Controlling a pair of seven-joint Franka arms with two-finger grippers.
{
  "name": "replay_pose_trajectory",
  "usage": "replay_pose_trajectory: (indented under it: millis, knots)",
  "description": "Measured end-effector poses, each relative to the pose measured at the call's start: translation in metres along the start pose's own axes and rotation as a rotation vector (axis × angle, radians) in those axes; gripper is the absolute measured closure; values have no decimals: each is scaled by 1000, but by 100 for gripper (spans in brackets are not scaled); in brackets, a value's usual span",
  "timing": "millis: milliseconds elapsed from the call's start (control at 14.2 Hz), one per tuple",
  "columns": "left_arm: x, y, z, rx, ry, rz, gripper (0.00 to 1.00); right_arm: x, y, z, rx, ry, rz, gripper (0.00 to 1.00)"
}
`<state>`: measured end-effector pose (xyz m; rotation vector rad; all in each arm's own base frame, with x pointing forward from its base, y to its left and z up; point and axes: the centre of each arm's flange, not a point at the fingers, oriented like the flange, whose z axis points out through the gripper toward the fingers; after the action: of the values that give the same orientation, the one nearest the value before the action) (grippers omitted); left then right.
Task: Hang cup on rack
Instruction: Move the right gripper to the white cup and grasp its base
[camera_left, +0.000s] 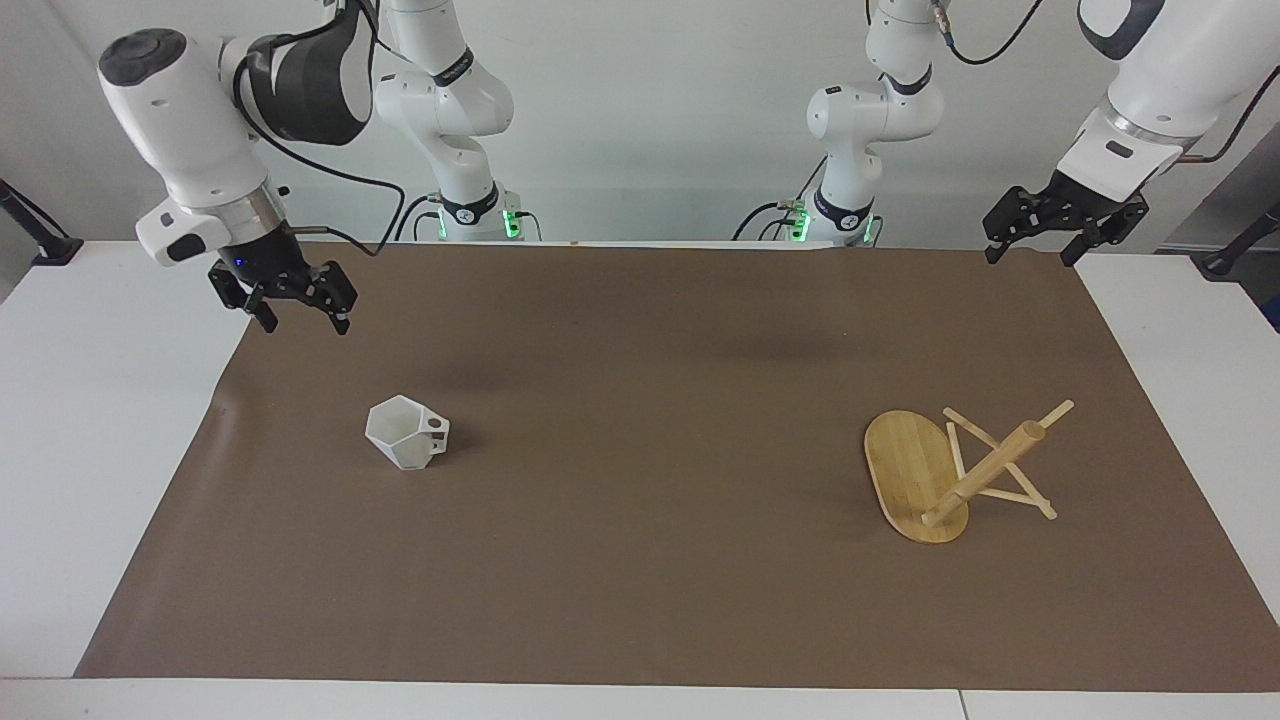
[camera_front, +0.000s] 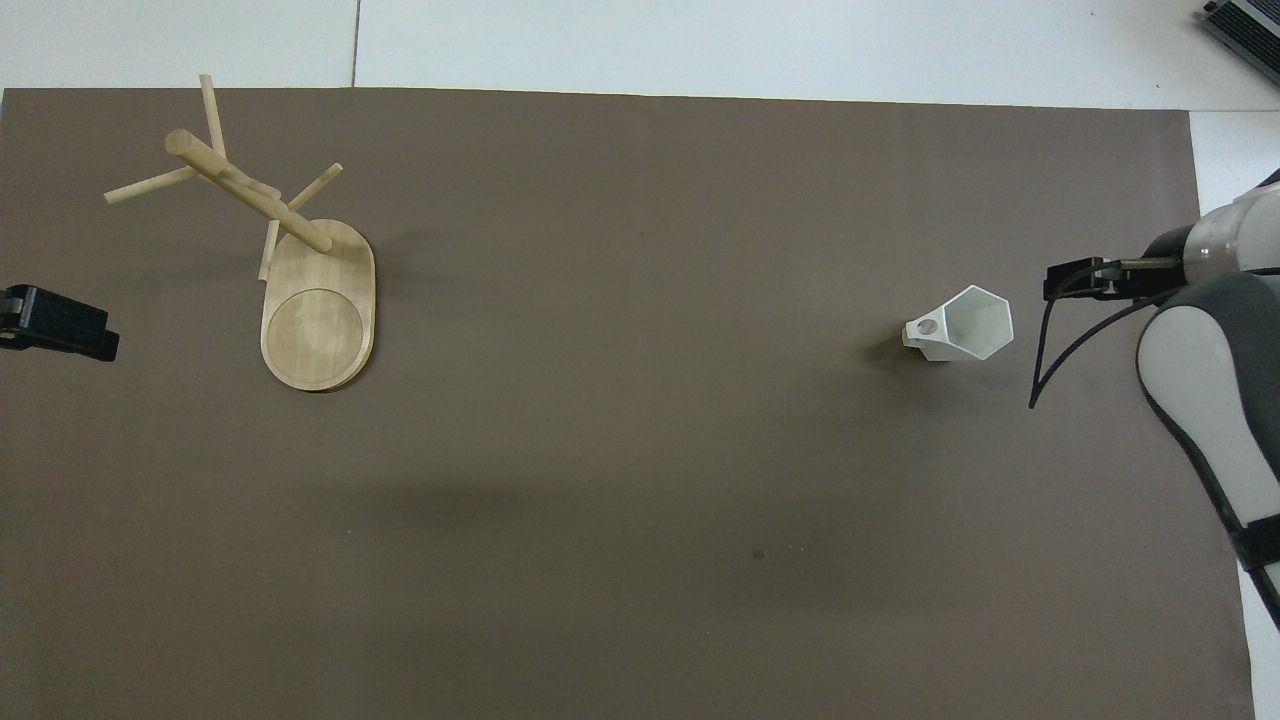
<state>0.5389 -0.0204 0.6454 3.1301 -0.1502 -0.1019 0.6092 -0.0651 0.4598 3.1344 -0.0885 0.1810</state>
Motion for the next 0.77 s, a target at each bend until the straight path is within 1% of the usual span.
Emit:
replay_pose_trajectory:
  millis: [140,281,772]
  knots:
    - [0,0,0,0,0,0,0,5,0,27,-2,8,-1,0]
    - [0,0,0,0,0,0,0,1,-3,48,-1,9,0,0]
    - [0,0,0,0,0,0,0,-16,-9,75,2,-45,-6,0]
